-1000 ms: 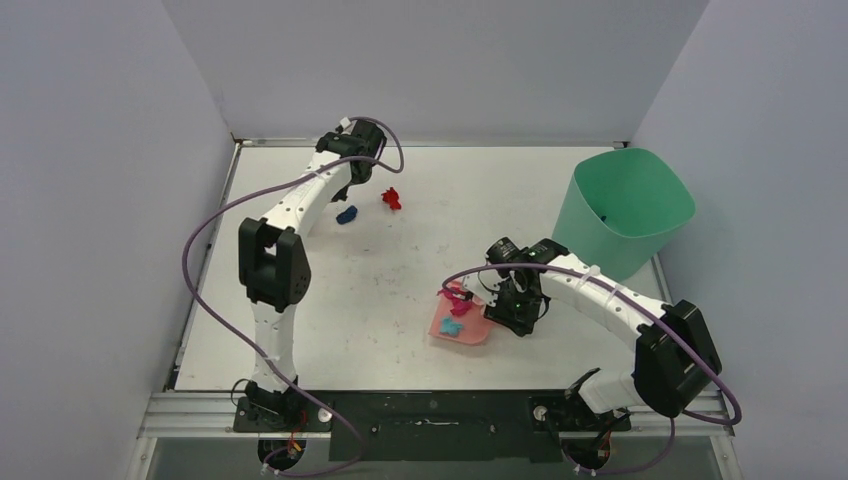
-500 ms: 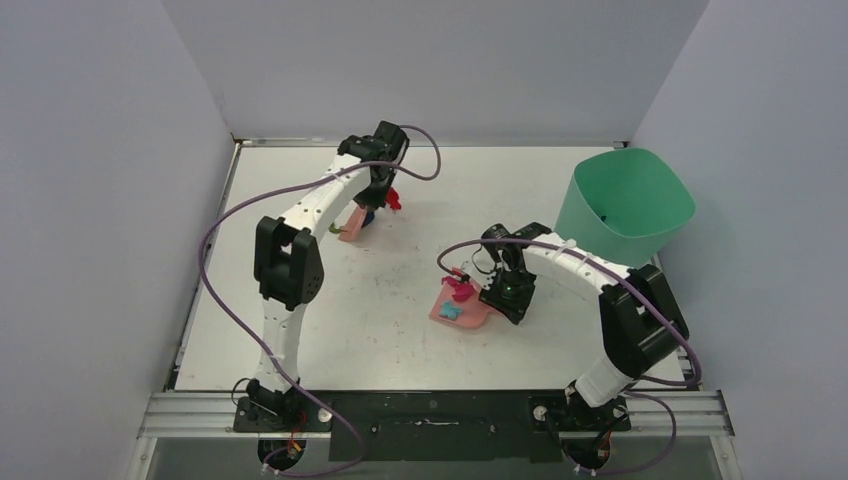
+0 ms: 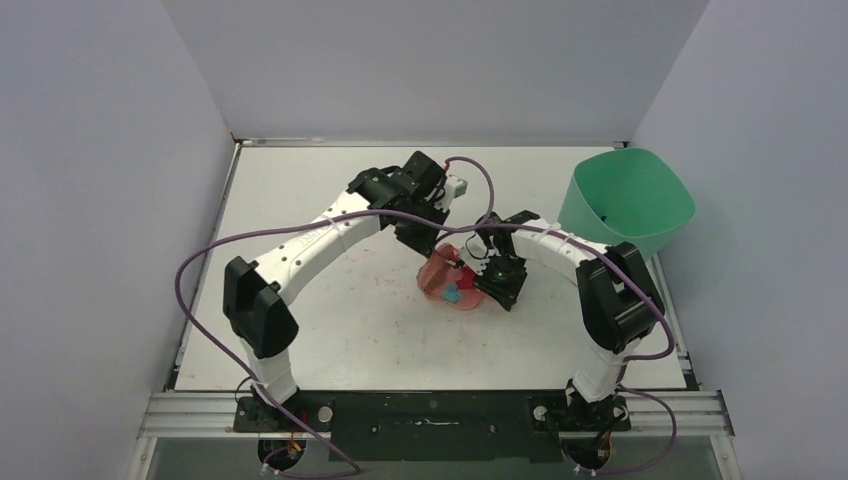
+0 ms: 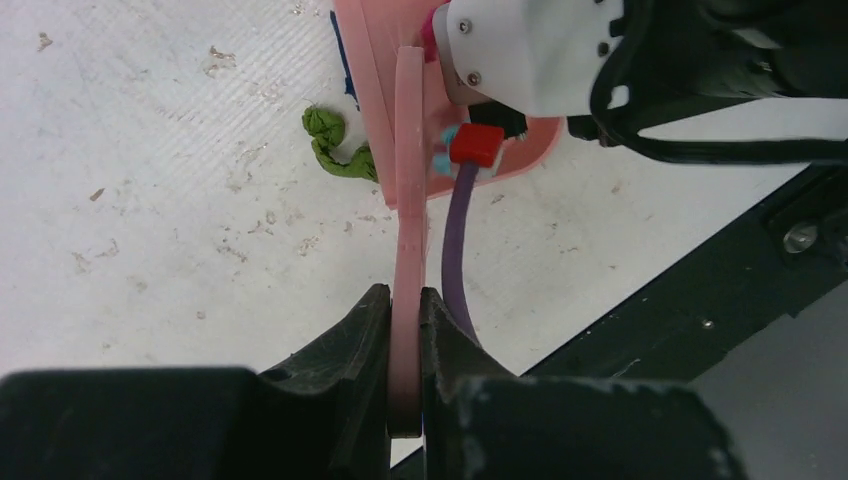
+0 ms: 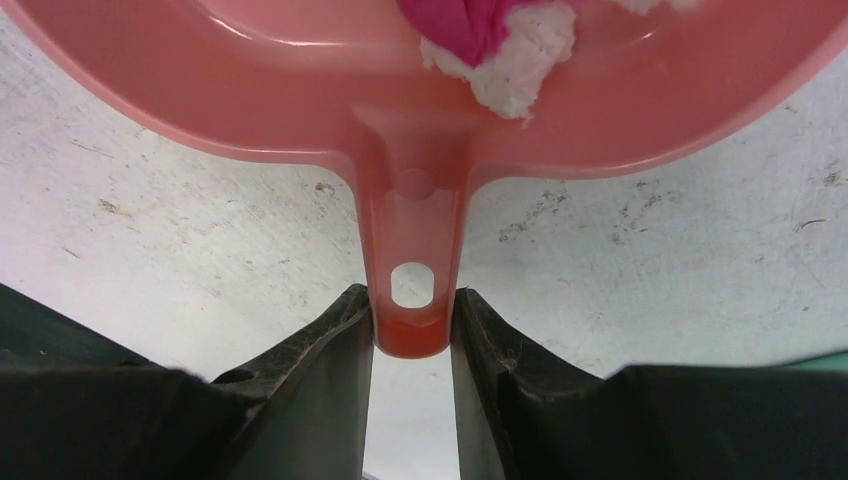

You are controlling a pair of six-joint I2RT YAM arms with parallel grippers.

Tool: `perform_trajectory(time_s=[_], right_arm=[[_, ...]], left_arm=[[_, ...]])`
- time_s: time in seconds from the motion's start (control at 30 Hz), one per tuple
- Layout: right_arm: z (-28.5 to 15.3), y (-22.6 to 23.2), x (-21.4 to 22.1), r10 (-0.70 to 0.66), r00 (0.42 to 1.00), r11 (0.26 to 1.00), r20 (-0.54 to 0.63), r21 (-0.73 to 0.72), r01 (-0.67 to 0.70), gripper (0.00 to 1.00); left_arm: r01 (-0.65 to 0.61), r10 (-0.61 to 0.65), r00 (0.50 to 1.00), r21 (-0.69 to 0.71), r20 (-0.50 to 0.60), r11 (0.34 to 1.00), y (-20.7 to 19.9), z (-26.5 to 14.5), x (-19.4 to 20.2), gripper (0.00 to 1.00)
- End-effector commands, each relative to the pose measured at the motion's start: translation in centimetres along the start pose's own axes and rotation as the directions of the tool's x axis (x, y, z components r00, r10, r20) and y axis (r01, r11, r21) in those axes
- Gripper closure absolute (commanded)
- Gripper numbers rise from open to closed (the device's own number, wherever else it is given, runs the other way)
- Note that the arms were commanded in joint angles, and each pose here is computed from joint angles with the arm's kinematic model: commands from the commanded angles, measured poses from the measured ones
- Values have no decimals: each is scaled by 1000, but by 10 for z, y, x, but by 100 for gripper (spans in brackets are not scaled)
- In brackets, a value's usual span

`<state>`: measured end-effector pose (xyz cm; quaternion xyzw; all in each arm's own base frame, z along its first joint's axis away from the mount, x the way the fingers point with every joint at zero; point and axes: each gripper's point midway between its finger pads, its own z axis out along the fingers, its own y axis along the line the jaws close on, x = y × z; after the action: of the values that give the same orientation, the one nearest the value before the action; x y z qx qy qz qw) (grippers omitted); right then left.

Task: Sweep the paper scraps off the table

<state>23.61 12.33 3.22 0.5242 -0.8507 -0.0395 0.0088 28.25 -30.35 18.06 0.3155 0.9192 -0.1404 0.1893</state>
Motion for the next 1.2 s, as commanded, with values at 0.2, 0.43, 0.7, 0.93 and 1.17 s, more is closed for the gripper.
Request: perform_trajectory(time_s=[0.2, 0.43, 0.7, 0.93, 1.17], right_arm=[[-19, 3, 10, 10, 997, 997, 72, 70, -15, 95], [-47, 15, 41, -15, 1000, 998, -15, 67, 16, 95], [-46, 19, 74, -1, 988, 998, -155, 67, 11, 90], [-35, 10, 79, 26, 986, 996, -162, 83, -13, 88], [-25, -3, 56, 30, 987, 998, -159, 58, -21, 88]], left_arm=[[135, -90, 921, -94, 378, 986, 18, -119, -22, 100], [195, -94, 923, -244, 372, 950, 57, -109, -7, 100], [199, -114, 959, -329, 261, 923, 80, -68, 0, 100], [166, -115, 979, -334, 166, 928, 92, -23, 2, 100], [197, -196, 980, -90, 19, 976, 52, 46, -7, 100]])
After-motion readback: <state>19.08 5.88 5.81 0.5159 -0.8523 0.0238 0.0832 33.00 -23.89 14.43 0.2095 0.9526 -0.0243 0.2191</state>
